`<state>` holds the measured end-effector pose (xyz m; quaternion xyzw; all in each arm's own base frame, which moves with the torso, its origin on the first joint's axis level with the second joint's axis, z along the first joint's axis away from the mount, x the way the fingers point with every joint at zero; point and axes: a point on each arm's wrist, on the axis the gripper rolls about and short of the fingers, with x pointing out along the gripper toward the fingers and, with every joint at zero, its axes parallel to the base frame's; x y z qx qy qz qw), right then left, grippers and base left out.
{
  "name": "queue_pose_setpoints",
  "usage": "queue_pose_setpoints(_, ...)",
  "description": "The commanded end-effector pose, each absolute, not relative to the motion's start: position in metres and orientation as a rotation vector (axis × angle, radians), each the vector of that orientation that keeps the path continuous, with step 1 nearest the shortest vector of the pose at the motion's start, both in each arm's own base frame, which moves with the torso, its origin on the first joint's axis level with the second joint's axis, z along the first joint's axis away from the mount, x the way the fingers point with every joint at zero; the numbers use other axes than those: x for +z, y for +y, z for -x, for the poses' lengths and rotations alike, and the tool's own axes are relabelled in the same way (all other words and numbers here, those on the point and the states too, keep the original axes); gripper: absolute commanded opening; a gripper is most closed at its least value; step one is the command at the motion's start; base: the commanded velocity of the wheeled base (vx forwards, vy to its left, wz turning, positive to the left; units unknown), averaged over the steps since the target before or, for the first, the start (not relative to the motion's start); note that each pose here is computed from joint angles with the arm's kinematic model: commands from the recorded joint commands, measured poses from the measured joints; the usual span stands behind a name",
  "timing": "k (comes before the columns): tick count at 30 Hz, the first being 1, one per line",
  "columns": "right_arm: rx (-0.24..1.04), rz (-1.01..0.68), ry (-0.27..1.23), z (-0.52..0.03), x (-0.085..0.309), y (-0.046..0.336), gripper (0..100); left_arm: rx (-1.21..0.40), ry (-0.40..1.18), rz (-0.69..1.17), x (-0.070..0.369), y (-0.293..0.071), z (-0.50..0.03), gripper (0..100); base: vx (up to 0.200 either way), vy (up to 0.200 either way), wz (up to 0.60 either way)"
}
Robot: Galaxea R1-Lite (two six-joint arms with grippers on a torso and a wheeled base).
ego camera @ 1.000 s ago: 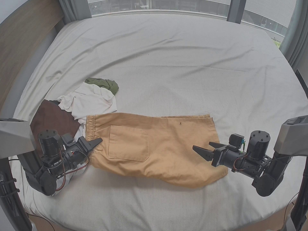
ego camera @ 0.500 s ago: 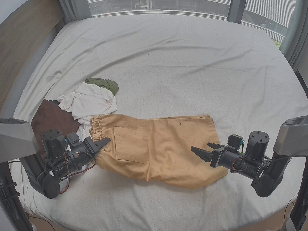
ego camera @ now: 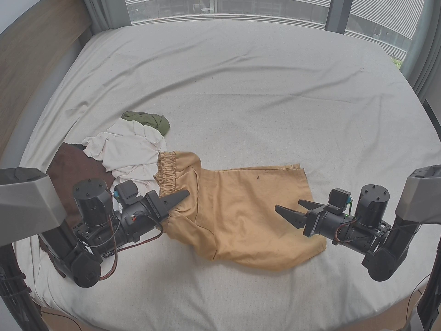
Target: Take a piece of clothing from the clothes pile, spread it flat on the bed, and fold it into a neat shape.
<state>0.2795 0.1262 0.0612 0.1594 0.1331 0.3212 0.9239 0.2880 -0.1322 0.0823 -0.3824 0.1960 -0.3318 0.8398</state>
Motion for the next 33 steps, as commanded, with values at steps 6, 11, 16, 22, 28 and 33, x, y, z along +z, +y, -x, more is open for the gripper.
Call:
queue_pose_setpoints(6, 0.660, -0.334, 0.235, -0.278, 0.073, 0.123, 100, -0.787, 0.402, 0.803, 0.090, -0.157, -0.290, 0, 0.000, 0.000, 0.00)
queue_pose_setpoints(11, 0.658, -0.336, 0.215, -0.279, 0.078, 0.122, 100, -0.812, 0.431, 0.796, 0.086, -0.179, -0.299, 0, 0.000, 0.000, 0.00)
queue_pose_setpoints(16, 0.662, -0.343, 0.186, -0.278, 0.086, 0.121, 100, -0.846, 0.449, 0.790, 0.086, -0.198, -0.304, 0, 0.000, 0.000, 0.00)
queue_pose_setpoints(22, 0.657, -0.357, 0.154, -0.279, 0.095, 0.118, 100, -0.872, 0.471, 0.783, 0.092, -0.216, -0.308, 0, 0.000, 0.000, 0.00)
queue_pose_setpoints(28, 0.652, -0.359, 0.129, -0.280, 0.101, 0.115, 100, -0.880, 0.499, 0.778, 0.093, -0.229, -0.313, 0, 0.000, 0.000, 0.00)
queue_pose_setpoints(33, 0.647, -0.364, 0.117, -0.282, 0.104, 0.113, 100, -0.902, 0.504, 0.776, 0.093, -0.240, -0.316, 0, 0.000, 0.000, 0.00)
